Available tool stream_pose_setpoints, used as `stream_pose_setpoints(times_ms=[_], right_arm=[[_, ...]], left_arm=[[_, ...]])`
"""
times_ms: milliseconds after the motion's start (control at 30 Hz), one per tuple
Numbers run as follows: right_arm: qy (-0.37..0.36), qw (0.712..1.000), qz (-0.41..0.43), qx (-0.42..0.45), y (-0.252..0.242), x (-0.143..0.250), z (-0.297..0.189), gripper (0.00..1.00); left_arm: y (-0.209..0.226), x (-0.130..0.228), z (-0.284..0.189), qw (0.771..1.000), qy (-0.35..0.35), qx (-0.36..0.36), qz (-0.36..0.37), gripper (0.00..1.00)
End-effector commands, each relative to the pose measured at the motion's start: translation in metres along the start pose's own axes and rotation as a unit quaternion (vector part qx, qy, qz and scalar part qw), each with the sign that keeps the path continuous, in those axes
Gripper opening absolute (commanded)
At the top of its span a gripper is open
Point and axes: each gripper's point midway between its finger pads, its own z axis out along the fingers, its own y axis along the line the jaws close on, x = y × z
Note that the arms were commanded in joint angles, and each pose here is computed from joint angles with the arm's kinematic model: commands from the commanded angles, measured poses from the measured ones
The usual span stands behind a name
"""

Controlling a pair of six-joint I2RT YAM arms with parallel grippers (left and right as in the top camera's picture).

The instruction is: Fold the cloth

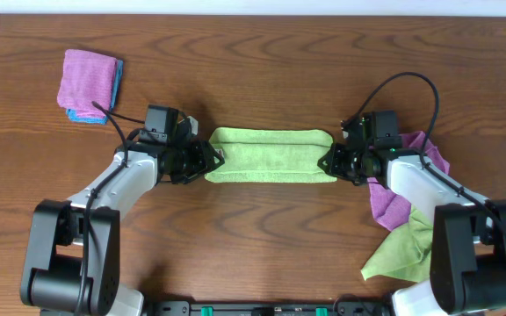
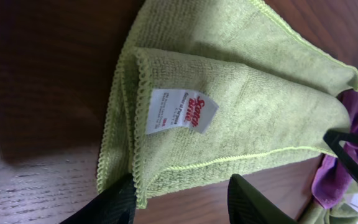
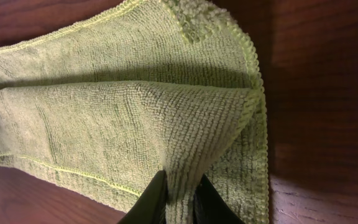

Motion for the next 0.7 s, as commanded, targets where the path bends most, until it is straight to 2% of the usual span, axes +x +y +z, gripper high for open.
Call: stream_pose_setpoints(times_ms=[0, 300, 567, 600, 667], right_arm=[[-0.002, 1.0, -0.004, -0.005, 0.004, -0.004, -0.001, 0.13], [-0.002, 1.0, -0.003, -0.005, 0.004, -0.004, -0.001, 0.13], [-0.002, 1.0, -0.004, -0.005, 0.004, -0.004, -0.001, 0.13], [-0.002, 1.0, -0.004, -0.005, 0.004, -0.004, -0.001, 0.12], [-0.002, 1.0, -0.004, -0.005, 0.004, -0.004, -0.001, 0.11]], left_arm=[[-0.017, -0.005, -0.007, 1.0, -0.004, 0.026, 0.008, 0.49], [-0.018, -0.001, -0.007, 0.999, 0.007, 0.032, -0.008, 0.49], [-0.001, -0.001, -0.006, 1.0, -0.002, -0.015, -0.016, 0.49], [0.002, 0.0, -0.006, 1.0, -0.003, -0.024, -0.018, 0.48], [0.003, 0.0, -0.006, 1.0, -0.004, -0.026, -0.016, 0.4]])
